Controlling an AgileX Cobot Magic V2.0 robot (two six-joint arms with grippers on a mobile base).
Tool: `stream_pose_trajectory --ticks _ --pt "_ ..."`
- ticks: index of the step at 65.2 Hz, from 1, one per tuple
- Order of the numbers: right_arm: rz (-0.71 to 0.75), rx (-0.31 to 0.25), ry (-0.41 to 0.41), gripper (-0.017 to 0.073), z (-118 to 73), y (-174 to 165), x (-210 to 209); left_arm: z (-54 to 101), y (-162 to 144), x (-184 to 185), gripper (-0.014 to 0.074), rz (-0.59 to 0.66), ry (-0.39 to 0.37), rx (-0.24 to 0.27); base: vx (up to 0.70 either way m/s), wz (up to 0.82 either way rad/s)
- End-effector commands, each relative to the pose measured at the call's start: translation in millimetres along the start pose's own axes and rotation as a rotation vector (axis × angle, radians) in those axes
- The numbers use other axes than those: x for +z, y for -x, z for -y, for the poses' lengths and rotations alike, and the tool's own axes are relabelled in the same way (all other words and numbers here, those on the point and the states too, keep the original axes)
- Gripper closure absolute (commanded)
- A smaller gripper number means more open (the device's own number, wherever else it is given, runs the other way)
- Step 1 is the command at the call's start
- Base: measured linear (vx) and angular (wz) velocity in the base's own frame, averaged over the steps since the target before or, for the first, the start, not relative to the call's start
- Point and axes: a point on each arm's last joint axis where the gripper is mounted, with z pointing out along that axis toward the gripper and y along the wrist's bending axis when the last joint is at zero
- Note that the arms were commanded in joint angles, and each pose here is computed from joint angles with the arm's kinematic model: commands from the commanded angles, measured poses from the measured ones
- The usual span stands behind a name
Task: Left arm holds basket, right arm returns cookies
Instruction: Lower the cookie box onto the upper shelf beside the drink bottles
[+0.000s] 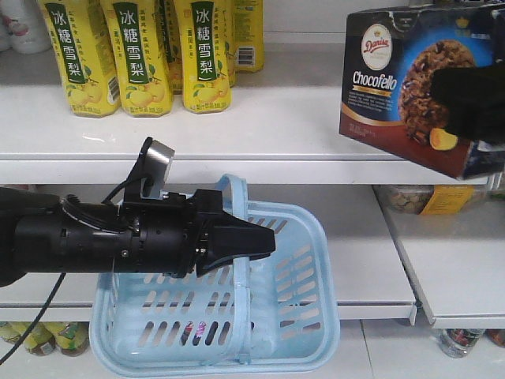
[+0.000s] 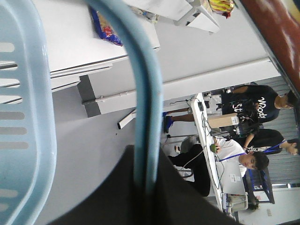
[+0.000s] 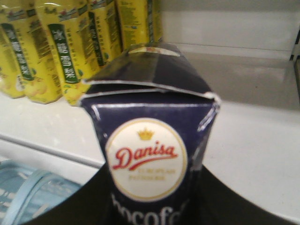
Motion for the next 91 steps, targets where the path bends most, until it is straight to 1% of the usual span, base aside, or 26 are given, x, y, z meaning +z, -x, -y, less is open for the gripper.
stream_pose_trajectory --ticks 1,5,11,20,28,36,43,49,53,64,72,76,80,87,91 --pt "0.142 -0.009 -0.038 0.043 4.1 23 15 29.8 4 -7 0.0596 0.034 -0.136 0.011 0.0 0.0" --pt "0.12 0.007 -0.074 0.043 11.3 24 33 29.8 4 -7 0.0596 0.034 -0.136 0.011 0.0 0.0" --pt "0.097 0.052 -0.141 0.043 29.4 25 57 29.8 4 -7 0.0596 0.034 -0.136 0.011 0.0 0.0" --pt "0.103 0.069 -0.199 0.043 51.1 22 84 29.8 4 -7 0.0596 0.034 -0.136 0.011 0.0 0.0" --pt "0.107 0.065 -0.212 0.0428 60.8 17 104 29.8 4 -7 0.0596 0.034 -0.136 0.011 0.0 0.0" --pt "0.104 0.043 -0.209 0.0426 64.2 11 123 29.8 4 -7 0.0596 0.034 -0.136 0.011 0.0 0.0" --pt "0.093 0.025 -0.207 0.04 66.6 6 136 29.8 4 -7 0.0596 0.034 -0.136 0.011 0.0 0.0" --pt "0.072 0.006 -0.208 0.0341 67.7 2 143 29.8 4 -7 0.0596 0.034 -0.136 0.011 0.0 0.0" --pt "0.067 -0.011 -0.206 0.0274 67.0 1 144 29.8 4 -7 0.0596 0.034 -0.136 0.011 0.0 0.0" --pt "0.08 -0.01 -0.206 0.0052 65.6 5 137 29.8 4 -7 0.0596 0.034 -0.136 0.011 0.0 0.0" --pt "0.076 -0.009 -0.21 -0.0062 64.8 7 131 29.8 4 -7 0.0596 0.034 -0.136 0.011 0.0 0.0" --pt "0.062 -0.007 -0.215 -0.0094 64.7 6 129 29.8 4 -7 0.0596 0.034 -0.136 0.011 0.0 0.0" --pt "0.051 -0.005 -0.22 -0.0102 64.4 7 125 29.8 4 -7 0.0596 0.034 -0.136 0.011 0.0 0.0" --pt "0.053 -0.009 -0.223 -0.0093 62.6 8 114 29.8 4 -7 0.0596 0.034 -0.136 0.011 0.0 0.0" --pt "0.062 -0.025 -0.223 -0.0081 61.2 8 106 29.8 4 -7 0.0596 0.034 -0.136 0.011 0.0 0.0"
